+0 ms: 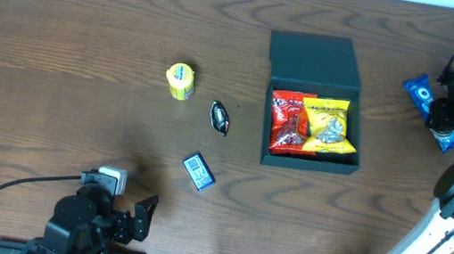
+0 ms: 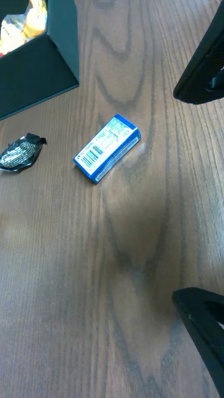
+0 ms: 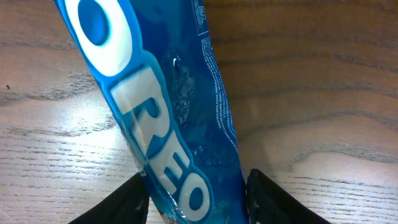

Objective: Pack container
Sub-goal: 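Grasp the blue Oreo pack with the right gripper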

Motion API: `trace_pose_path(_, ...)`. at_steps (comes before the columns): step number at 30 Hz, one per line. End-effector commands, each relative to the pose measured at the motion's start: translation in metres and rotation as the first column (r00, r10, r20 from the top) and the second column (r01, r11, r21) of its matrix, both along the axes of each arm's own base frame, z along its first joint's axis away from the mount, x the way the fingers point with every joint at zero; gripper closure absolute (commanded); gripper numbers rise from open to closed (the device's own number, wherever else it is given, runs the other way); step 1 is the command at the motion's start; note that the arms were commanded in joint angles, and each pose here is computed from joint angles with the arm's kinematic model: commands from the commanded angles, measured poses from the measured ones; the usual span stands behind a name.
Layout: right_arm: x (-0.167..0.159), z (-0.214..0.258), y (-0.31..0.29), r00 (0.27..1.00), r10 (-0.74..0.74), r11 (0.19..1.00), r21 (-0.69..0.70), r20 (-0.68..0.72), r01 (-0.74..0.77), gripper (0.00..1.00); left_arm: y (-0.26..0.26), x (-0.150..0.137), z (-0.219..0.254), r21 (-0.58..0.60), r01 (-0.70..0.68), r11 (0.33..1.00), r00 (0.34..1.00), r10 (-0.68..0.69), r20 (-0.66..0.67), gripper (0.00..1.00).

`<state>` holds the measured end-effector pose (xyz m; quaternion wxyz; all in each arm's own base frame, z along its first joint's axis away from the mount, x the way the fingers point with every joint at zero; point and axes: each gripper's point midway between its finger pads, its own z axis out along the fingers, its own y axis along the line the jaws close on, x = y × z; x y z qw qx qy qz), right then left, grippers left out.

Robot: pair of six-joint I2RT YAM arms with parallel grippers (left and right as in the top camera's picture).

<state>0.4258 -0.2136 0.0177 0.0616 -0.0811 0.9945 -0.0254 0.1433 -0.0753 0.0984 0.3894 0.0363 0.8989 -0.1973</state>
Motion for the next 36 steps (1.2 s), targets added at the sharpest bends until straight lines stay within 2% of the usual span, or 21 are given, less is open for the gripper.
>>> trace_pose_path(1, -0.004, -0.004, -0.002, 1.000, -0.015, 1.000, 0.004, -0.013, 0.015, 0.55, 0.002, 0.001, -0.002, 0.004, -0.015, 1.000, 1.000, 0.015, 0.000, 0.05)
trace_pose_path(3, -0.004, -0.004, -0.002, 1.000, -0.017, 1.000, 0.005, -0.014, 0.017, 0.60, 0.002, 0.001, -0.002, 0.004, -0.015, 1.000, 1.000, 0.015, 0.000, 0.05)
trace_pose_path(12, -0.004, -0.004, -0.001, 0.999, -0.034, 0.999, 0.008, -0.012, 0.034, 0.62, 0.002, 0.001, -0.002, 0.004, -0.015, 1.000, 1.000, 0.015, 0.000, 0.05)
trace_pose_path(16, -0.003, -0.004, 0.000, 0.999, -0.040, 0.999, 0.018, -0.007, 0.040, 0.74, 0.003, 0.001, -0.002, 0.007, -0.018, 1.000, 1.000, 0.018, 0.001, 0.05)
trace_pose_path(21, 0.002, -0.003, 0.010, 0.998, -0.053, 0.996, 0.078, 0.019, 0.051, 0.81, 0.003, 0.001, -0.002, 0.009, -0.020, 1.000, 1.000, 0.020, 0.001, 0.05)
trace_pose_path(28, 0.004, -0.002, 0.013, 0.995, -0.096, 0.991, 0.102, 0.027, 0.092, 0.99, 0.003, 0.001, -0.002, 0.009, -0.020, 1.000, 1.000, 0.020, 0.001, 0.05)
trace_pose_path(32, 0.012, 0.008, 0.017, 0.985, -0.158, 0.979, 0.142, 0.063, 0.148, 0.99, 0.003, 0.001, -0.002, 0.009, -0.020, 1.000, 1.000, 0.020, 0.001, 0.05)
trace_pose_path(36, 0.027, 0.043, 0.028, 0.966, -0.210, 0.958, 0.228, 0.154, 0.172, 0.99, 0.003, 0.001, -0.002, 0.009, -0.020, 1.000, 1.000, 0.020, 0.000, 0.05)
